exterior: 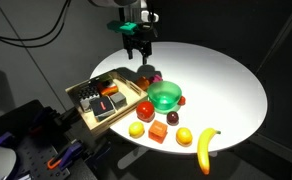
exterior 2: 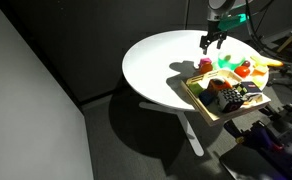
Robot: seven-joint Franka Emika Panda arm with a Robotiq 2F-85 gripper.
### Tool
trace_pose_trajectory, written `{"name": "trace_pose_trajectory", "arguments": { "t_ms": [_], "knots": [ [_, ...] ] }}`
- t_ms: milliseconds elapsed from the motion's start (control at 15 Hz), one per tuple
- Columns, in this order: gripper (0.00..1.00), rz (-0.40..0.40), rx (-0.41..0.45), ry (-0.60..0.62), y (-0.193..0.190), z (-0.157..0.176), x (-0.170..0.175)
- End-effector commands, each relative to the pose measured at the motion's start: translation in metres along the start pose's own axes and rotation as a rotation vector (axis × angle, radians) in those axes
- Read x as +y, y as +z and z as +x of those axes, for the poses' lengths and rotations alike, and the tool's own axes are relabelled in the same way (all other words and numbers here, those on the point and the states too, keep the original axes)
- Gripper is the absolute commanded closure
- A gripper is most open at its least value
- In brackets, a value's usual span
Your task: Pick up the orange on the left and put it in the green bowl
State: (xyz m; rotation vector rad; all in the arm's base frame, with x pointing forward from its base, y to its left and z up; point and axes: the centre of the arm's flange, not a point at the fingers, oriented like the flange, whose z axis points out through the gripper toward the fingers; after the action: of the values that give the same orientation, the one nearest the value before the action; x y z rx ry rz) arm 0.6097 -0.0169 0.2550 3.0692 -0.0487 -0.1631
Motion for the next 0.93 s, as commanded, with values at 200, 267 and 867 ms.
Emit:
{"name": "trace_pose_trajectory", "arguments": {
  "t_ms": [200,267,867],
  "knots": [
    [0.0,0.003,0.065,-0.005,0.04,0.018,0.008],
    [0.0,0.005,0.073,-0.008,0.045,0.019,0.009],
    [0.0,0.014,0.088,-0.041,0.087,0.022,0.016]
  ]
}}
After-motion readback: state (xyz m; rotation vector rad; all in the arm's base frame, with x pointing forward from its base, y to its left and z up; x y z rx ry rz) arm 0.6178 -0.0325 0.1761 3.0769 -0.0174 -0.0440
